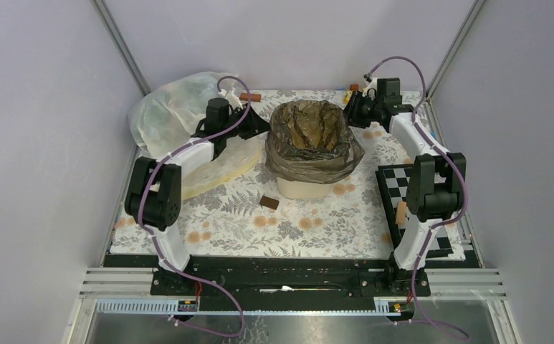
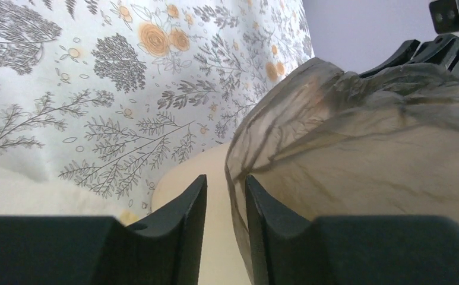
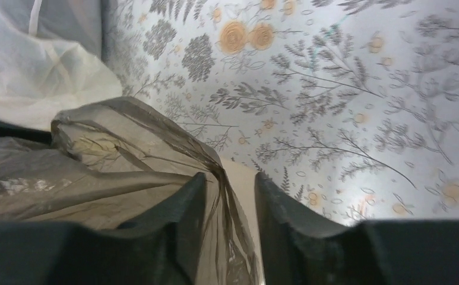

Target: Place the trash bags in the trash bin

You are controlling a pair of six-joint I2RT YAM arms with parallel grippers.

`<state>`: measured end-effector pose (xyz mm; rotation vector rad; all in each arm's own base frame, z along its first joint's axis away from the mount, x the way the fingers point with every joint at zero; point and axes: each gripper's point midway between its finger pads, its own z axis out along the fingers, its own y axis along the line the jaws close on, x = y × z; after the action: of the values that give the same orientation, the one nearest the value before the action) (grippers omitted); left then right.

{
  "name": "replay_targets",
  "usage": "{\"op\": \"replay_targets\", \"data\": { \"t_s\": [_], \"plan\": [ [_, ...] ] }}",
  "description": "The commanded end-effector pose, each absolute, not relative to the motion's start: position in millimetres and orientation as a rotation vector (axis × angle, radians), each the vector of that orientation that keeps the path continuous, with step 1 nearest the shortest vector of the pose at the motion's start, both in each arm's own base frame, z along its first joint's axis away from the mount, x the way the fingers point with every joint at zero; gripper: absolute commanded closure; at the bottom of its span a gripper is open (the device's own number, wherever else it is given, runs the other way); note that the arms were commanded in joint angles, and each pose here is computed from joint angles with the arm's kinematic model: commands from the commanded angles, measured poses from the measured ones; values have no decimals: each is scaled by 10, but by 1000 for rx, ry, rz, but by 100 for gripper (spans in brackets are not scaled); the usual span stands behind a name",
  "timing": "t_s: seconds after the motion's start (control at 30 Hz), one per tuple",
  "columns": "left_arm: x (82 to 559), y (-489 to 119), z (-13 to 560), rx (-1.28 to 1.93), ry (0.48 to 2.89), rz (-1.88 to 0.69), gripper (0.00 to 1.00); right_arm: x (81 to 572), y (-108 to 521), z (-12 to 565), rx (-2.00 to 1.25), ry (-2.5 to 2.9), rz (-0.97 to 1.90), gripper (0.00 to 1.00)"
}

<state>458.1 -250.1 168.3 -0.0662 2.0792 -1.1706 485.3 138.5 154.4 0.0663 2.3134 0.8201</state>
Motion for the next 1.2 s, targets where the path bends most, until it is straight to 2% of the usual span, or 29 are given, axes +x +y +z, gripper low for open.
{"op": "replay_targets", "data": {
  "t_s": [0.0, 0.1, 0.2, 0.27, 0.43, 0.63, 0.83, 0.97, 1.17],
  "plan": [
    [4580, -2278, 2375, -79, 1891, -1044, 60, 4932, 1061, 2336, 109, 2158, 648, 52],
    [4486, -2131, 2499, -134, 1858, -985, 48, 4836, 886, 2464, 158, 2132, 548, 42],
    [4318, -1996, 2547, -187, 1845, -952, 40, 4694, 773, 2578, 207, 2095, 489, 29],
    [4159, -1916, 2569, -222, 1830, -948, 36, 4555, 757, 2590, 231, 2073, 494, 23],
    [3628, -1902, 2708, -235, 1764, -1095, 31, 4164, 774, 2638, 296, 1981, 560, 21],
    [3123, -1953, 2642, -247, 1798, -1259, 13, 3733, 864, 2665, 330, 1908, 674, 17],
    [2783, -2094, 2595, -286, 1793, -1520, 16, 3520, 915, 2704, 299, 1885, 714, 16],
    [2646, -2179, 2600, -295, 1744, -1690, 29, 3448, 927, 2699, 293, 1874, 727, 16],
    [2563, -2298, 2576, -286, 1705, -1818, 28, 3378, 976, 2774, 257, 1841, 761, 16]
  ]
}}
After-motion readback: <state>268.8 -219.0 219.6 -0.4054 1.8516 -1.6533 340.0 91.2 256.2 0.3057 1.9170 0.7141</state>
